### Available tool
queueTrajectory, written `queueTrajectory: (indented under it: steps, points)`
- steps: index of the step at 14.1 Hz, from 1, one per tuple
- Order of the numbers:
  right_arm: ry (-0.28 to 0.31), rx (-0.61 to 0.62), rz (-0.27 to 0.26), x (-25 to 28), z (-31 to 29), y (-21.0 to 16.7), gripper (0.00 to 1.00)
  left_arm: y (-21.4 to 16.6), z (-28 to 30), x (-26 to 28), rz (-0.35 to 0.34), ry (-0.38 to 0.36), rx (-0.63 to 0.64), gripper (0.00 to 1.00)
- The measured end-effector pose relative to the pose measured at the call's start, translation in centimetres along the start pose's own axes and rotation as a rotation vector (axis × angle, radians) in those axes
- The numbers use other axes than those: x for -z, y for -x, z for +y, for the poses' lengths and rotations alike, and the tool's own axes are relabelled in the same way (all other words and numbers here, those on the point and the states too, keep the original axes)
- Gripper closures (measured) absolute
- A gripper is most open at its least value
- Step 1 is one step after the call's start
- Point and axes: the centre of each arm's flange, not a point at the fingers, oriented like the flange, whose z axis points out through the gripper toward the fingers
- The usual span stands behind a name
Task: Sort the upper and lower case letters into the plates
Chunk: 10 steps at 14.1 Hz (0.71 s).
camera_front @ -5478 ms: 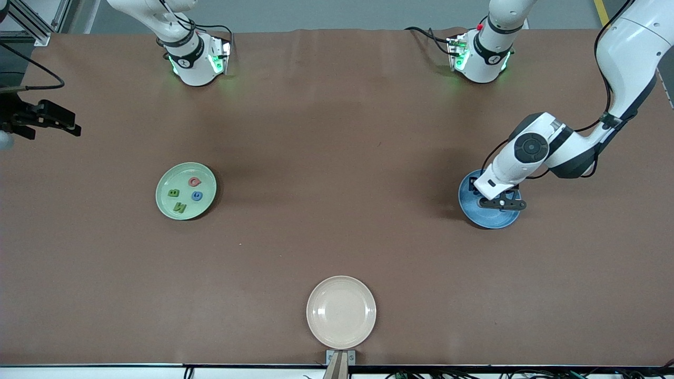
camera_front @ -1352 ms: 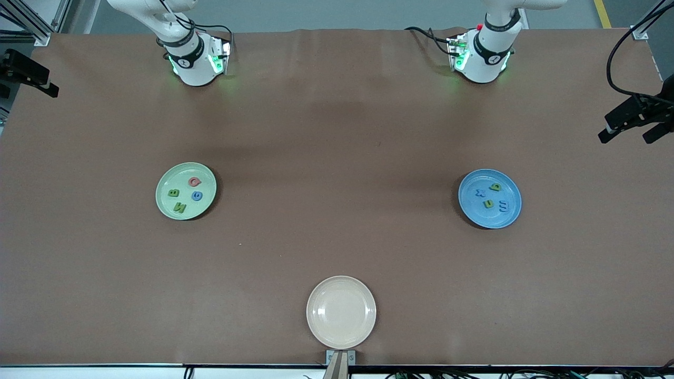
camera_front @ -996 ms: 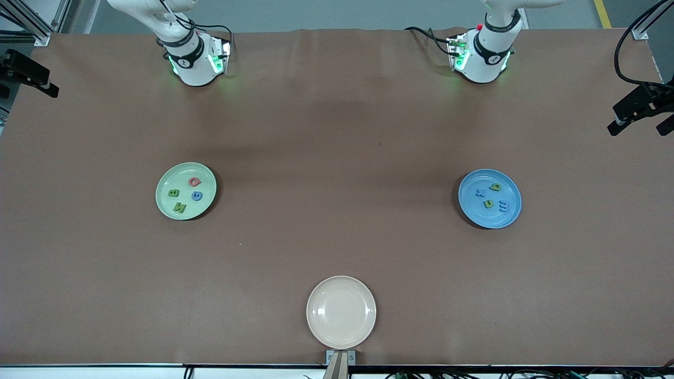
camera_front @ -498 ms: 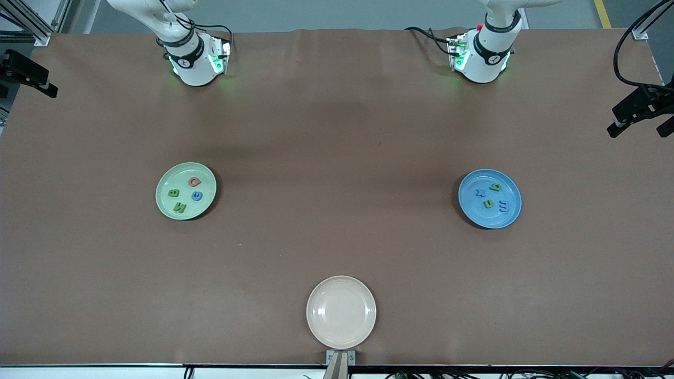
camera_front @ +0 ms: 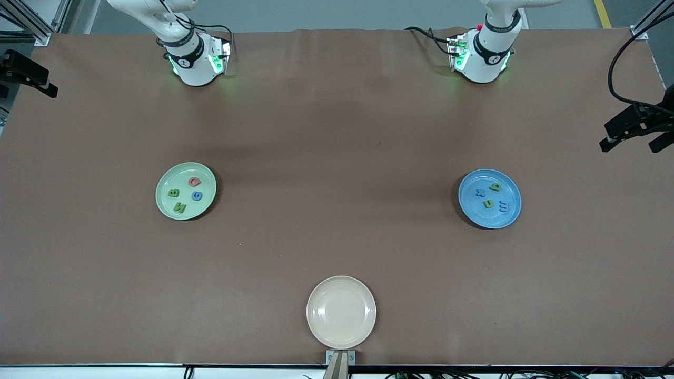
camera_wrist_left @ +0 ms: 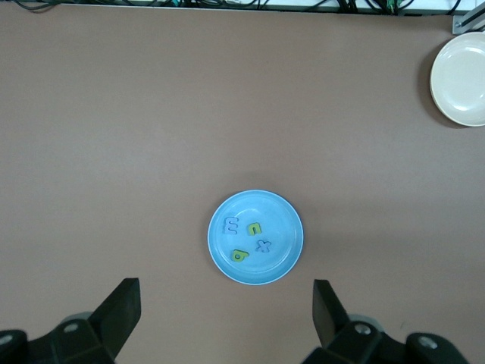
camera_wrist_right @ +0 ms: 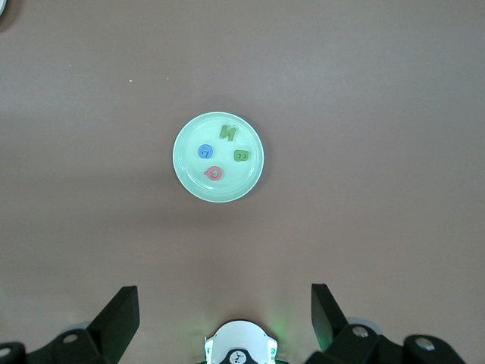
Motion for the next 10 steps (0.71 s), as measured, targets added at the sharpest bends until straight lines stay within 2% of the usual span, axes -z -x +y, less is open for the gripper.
queueTrajectory:
  steps: [10]
  points:
    - [0.0,0.0,-0.001,-0.02,-0.02,0.01,0.0,-0.19,0.48,-0.02,-0.003,0.001,-0.009,0.0]
